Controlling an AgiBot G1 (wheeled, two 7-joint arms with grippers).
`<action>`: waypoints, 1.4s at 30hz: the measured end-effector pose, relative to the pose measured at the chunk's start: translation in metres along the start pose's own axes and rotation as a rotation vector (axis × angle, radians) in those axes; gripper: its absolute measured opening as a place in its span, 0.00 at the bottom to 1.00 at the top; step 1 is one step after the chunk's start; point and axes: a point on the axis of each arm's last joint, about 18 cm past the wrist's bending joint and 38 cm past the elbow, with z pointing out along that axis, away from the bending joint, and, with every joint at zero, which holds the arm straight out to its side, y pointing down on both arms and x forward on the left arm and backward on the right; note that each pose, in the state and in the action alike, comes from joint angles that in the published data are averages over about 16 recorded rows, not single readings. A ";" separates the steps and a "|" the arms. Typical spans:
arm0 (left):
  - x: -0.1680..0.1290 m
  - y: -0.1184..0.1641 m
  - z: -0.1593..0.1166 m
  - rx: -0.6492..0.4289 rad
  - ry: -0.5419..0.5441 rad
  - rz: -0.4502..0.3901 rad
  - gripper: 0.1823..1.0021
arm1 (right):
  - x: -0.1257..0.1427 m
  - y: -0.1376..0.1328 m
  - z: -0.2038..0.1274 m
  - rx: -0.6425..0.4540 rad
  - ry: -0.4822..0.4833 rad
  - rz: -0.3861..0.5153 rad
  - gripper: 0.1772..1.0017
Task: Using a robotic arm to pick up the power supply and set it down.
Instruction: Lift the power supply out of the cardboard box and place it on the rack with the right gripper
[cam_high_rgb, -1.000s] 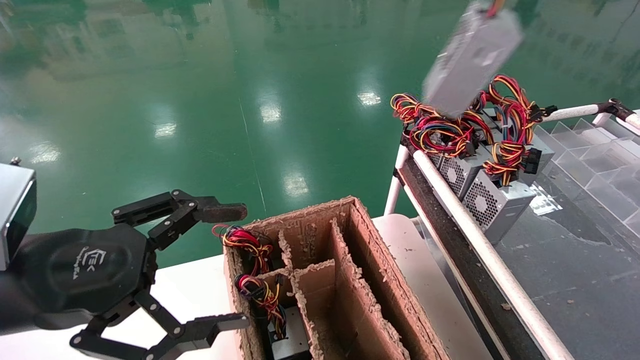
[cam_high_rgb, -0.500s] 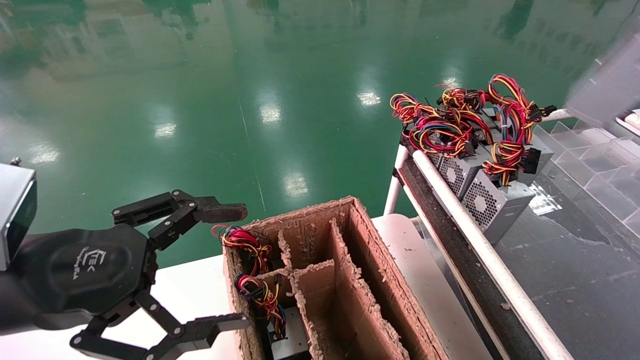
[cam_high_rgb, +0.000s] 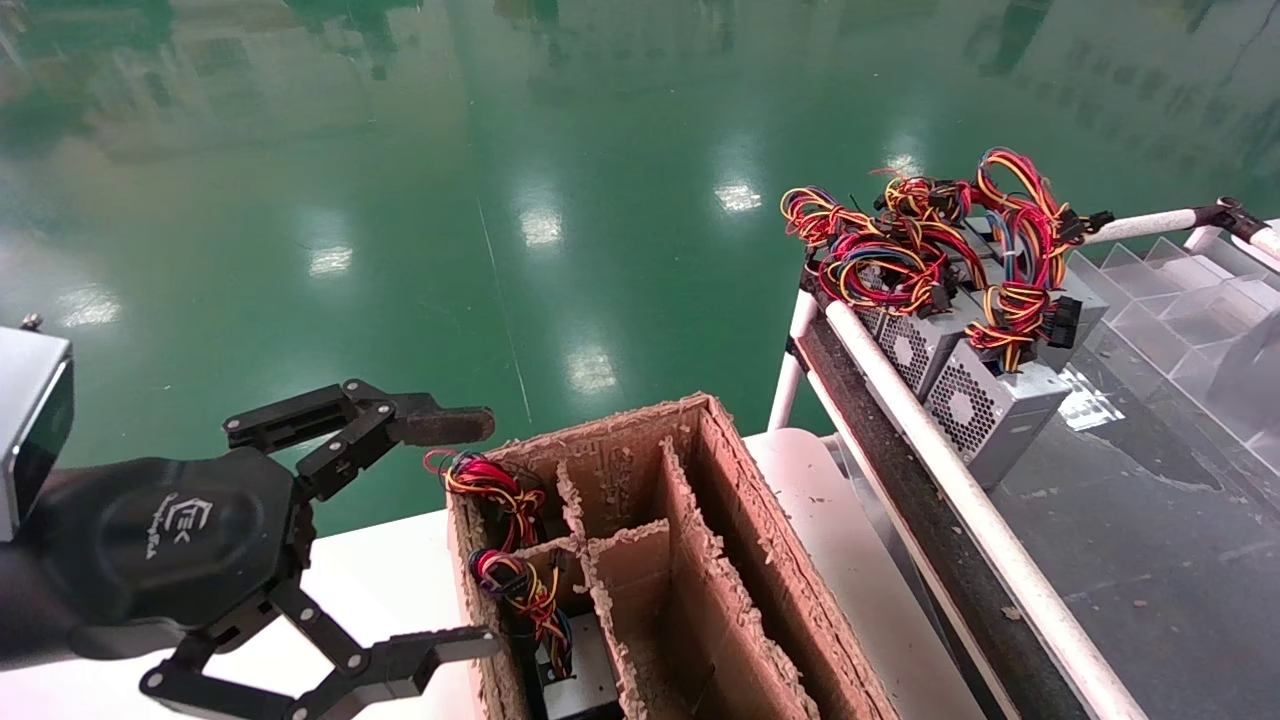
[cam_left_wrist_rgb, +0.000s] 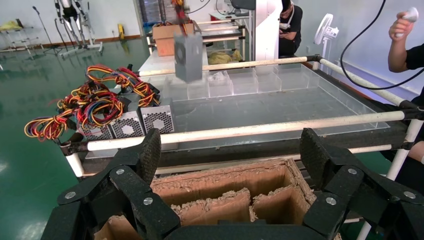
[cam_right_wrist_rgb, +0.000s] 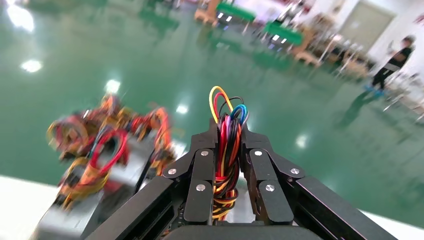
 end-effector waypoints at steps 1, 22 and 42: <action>0.000 0.000 0.000 0.000 0.000 0.000 1.00 | -0.002 0.005 0.000 -0.011 -0.010 0.002 0.10; 0.000 0.000 0.000 0.000 0.000 0.000 1.00 | -0.055 0.053 0.044 -0.097 -0.167 0.017 0.10; 0.000 0.000 0.000 0.000 0.000 0.000 1.00 | -0.090 0.060 0.102 -0.119 -0.192 -0.015 0.10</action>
